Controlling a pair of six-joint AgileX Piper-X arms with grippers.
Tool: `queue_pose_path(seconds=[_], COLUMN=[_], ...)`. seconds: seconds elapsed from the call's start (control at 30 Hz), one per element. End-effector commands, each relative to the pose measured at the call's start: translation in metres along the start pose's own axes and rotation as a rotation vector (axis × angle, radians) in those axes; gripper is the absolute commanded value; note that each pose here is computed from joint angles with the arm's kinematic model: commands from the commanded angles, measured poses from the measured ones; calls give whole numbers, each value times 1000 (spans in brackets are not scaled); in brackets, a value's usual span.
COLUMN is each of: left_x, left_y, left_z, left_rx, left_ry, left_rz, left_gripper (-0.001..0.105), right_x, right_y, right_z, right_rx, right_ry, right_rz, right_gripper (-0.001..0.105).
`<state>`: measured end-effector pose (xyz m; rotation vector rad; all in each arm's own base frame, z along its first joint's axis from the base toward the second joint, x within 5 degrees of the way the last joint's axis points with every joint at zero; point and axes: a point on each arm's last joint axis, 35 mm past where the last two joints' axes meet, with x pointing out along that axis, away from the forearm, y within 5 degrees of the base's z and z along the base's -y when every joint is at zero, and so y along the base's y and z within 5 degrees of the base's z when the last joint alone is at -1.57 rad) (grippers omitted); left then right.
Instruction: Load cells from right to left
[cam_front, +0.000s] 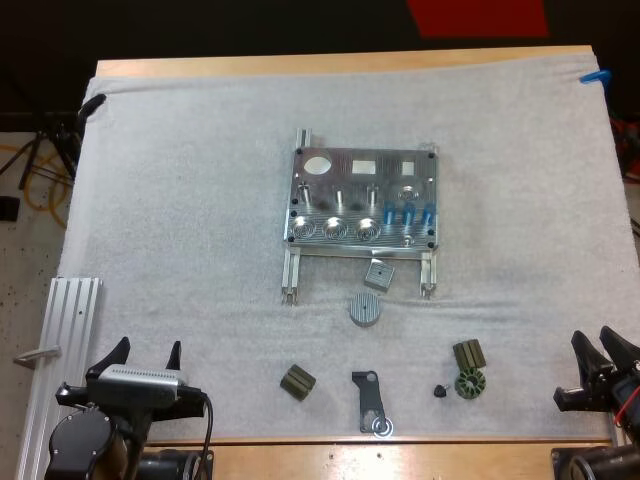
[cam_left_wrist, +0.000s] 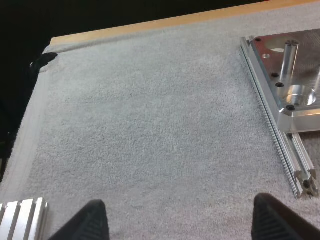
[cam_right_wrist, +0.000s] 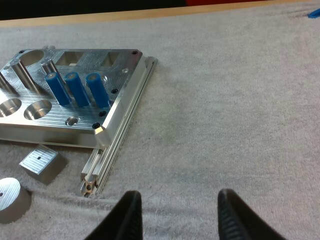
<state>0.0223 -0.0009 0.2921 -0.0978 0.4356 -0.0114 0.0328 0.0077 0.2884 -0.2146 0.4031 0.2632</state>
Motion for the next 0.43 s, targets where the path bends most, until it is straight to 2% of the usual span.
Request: queue_pose_path(seconds=[0.0,0.4], left_x=[2,2], left_y=[0,0], left_z=[1,1], left_rx=[-5,-5], left_ry=[6,6], left_rz=[1,1], left_gripper=[60,60], right_x=[-1,-1], right_y=[0,0], right_z=[1,1], right_rx=[-10,-39], right_ry=[-17,-17], right_rz=[0,0], right_gripper=[36,36])
